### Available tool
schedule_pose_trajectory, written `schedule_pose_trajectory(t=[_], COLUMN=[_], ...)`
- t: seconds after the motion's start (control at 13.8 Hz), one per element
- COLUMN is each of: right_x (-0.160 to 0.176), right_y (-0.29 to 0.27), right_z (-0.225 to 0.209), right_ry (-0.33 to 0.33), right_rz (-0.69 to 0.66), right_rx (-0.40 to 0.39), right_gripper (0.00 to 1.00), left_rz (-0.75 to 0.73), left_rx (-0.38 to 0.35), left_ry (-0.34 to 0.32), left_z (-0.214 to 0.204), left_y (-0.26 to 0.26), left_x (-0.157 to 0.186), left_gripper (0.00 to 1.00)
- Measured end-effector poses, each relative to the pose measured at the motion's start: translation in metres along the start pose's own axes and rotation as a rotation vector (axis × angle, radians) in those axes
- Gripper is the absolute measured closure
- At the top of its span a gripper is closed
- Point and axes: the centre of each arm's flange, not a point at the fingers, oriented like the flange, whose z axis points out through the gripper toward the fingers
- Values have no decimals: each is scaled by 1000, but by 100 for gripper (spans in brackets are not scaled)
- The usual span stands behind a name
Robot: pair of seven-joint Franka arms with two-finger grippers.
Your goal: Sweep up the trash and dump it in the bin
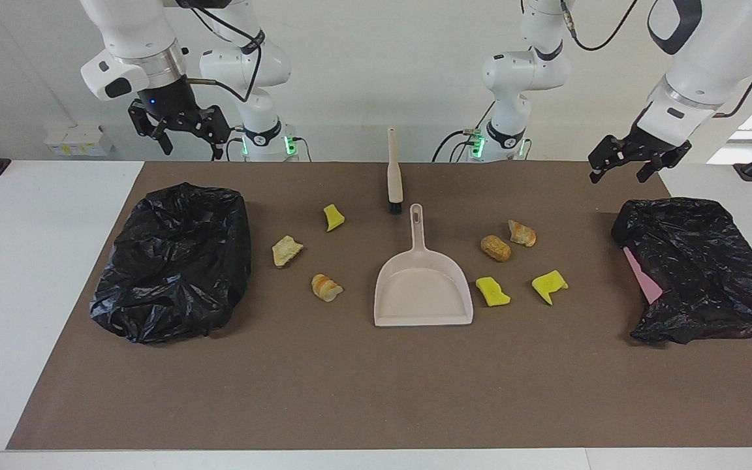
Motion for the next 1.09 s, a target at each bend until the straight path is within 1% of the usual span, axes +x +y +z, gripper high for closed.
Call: schedule_pose_trajectory(t=[0.36,0.65,0.87,1.09], right_x=[-1,-1,-1,-1], right_y=[-3,-4,-4,-4], right_z=[2,4,4,3], right_ry=[-9,-12,-13,-13], right_rz=[-5,-7,-7,-6], right_rx=[-1,-1,1,2], right_gripper=[0,0,0,0], left_rz=[14,79,139,216], left_rx=[-3,-4,-1,6], left_ry=[4,-6,-17,-31], left_z=[0,7,12,23], left_y=[1,10,39,85], left_x=[1,4,1,-15], left_gripper=[0,0,0,0])
